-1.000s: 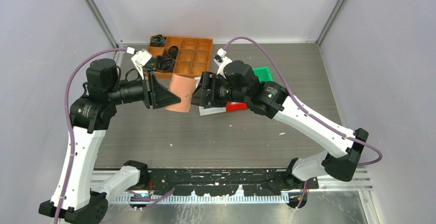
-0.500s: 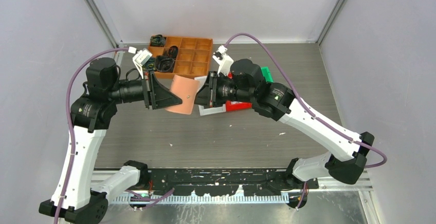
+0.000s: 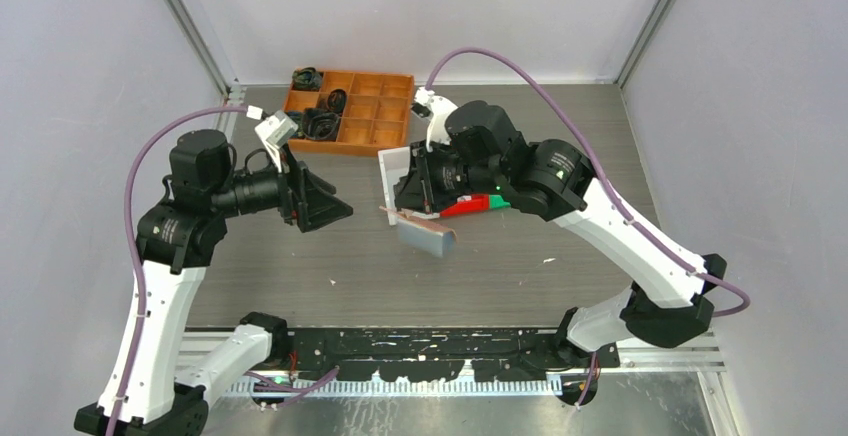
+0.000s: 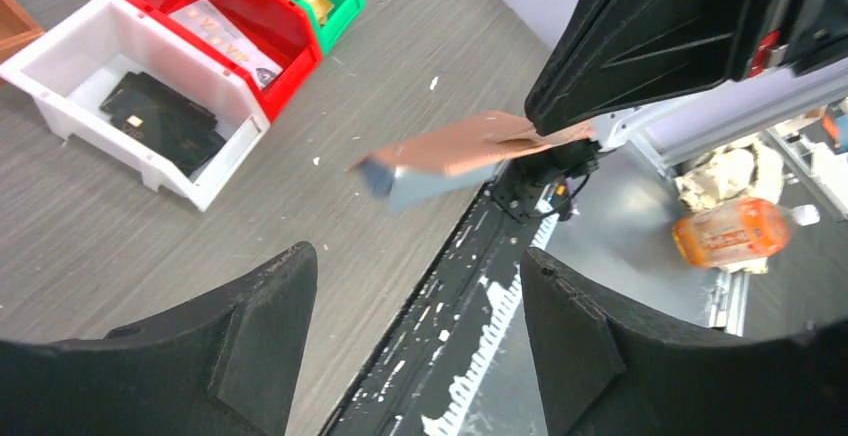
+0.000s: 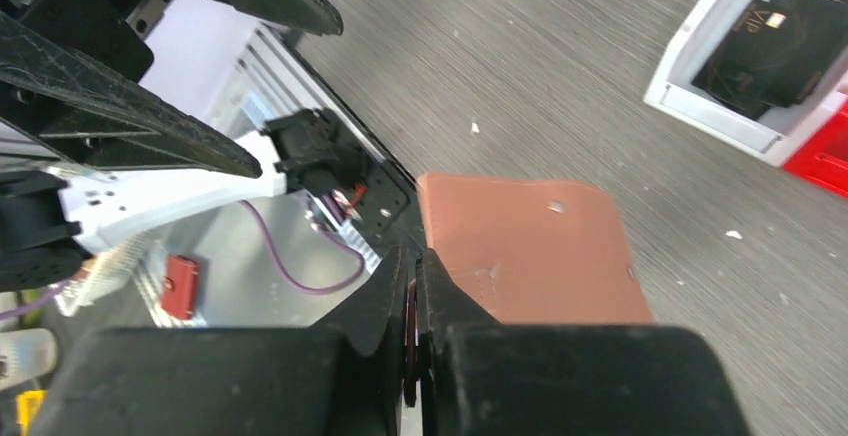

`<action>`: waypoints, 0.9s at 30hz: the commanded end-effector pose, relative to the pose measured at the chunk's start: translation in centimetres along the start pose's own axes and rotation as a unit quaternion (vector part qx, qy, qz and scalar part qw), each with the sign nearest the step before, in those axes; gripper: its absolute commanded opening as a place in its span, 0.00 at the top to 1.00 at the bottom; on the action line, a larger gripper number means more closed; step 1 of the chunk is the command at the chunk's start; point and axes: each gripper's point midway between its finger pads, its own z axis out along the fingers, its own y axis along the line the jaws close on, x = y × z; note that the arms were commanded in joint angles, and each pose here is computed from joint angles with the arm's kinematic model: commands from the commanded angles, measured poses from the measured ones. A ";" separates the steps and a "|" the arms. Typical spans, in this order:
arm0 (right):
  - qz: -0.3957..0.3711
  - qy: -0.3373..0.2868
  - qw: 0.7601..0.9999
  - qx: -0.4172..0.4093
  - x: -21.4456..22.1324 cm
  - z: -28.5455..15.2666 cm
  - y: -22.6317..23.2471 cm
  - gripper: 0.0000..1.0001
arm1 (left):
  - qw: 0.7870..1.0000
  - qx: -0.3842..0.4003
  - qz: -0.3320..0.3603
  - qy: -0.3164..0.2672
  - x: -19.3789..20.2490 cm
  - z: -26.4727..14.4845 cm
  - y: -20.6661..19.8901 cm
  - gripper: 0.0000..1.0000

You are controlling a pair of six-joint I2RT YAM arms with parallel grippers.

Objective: Take the credit cards out of the card holder
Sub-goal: Open the card holder.

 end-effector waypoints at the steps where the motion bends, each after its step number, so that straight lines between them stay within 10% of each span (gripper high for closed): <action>1: -0.068 0.019 0.997 0.026 0.3 -0.4 0.1 0.99 | 0.997 -0.013 0.073 0.000 1.1 -0.2 1.0 0.27; 16: -0.115 0.049 0.991 -0.051 0.8 0.8 5.1 0.99 | 0.962 0.025 0.270 -0.005 6.6 -1.1 1.4 0.30; 27: -0.135 0.065 0.983 -0.109 1.0 1.7 8.8 0.99 | 0.962 0.076 0.250 -0.078 5.6 0.0 -0.1 0.16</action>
